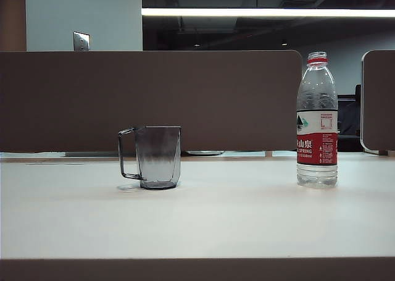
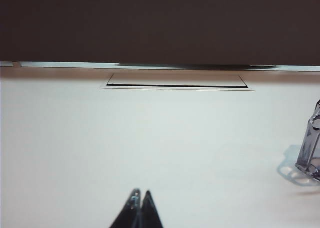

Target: Pick up the mineral water bottle on the table and pour water into the mug until it's half full.

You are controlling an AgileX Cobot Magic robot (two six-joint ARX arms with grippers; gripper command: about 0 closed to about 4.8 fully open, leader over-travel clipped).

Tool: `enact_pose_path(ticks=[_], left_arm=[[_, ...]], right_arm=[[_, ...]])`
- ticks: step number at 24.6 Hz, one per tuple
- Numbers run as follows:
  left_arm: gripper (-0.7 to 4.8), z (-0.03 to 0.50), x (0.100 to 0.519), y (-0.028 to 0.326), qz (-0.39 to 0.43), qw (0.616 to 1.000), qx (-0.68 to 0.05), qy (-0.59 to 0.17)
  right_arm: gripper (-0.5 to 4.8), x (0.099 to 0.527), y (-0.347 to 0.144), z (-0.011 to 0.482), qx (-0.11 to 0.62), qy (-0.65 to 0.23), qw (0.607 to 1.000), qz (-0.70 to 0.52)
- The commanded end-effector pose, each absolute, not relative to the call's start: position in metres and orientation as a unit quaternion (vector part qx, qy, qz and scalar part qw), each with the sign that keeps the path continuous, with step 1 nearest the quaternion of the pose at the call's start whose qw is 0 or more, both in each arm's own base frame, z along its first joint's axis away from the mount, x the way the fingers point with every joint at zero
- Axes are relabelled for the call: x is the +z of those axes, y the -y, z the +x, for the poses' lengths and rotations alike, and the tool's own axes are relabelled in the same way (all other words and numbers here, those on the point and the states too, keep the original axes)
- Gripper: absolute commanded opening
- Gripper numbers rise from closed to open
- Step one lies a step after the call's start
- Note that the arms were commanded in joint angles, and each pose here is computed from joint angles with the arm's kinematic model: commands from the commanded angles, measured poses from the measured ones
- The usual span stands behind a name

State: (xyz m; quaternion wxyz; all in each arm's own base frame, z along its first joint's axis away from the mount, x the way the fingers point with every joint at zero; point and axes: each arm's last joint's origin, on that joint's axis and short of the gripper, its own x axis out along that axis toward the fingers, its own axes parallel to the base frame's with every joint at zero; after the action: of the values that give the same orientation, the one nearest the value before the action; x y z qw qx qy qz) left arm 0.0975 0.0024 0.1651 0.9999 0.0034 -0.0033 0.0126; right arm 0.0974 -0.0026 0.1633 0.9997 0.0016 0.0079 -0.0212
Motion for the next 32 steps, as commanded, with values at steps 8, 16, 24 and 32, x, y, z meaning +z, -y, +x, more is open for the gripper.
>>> enact_pose_path(ticks=[8, 16, 24, 32], left_arm=[[-0.05, 0.097, 0.167, -0.002, 0.004, 1.000, 0.011, 0.011], [-0.05, 0.097, 0.167, -0.002, 0.004, 1.000, 0.011, 0.011], [-0.05, 0.097, 0.167, -0.002, 0.004, 1.000, 0.011, 0.011], [-0.05, 0.097, 0.167, -0.002, 0.004, 1.000, 0.011, 0.011]], right_arm=[[0.19, 0.165, 0.000, 0.098, 0.017, 0.005, 0.999, 0.043], [0.20, 0.164, -0.003, 0.098, 0.069, -0.002, 0.997, 0.043], [0.94, 0.168, -0.005, 0.097, 0.089, 0.018, 0.995, 0.052], [-0.08, 0.175, -0.010, 0.099, 0.092, 0.041, 0.991, 0.083]])
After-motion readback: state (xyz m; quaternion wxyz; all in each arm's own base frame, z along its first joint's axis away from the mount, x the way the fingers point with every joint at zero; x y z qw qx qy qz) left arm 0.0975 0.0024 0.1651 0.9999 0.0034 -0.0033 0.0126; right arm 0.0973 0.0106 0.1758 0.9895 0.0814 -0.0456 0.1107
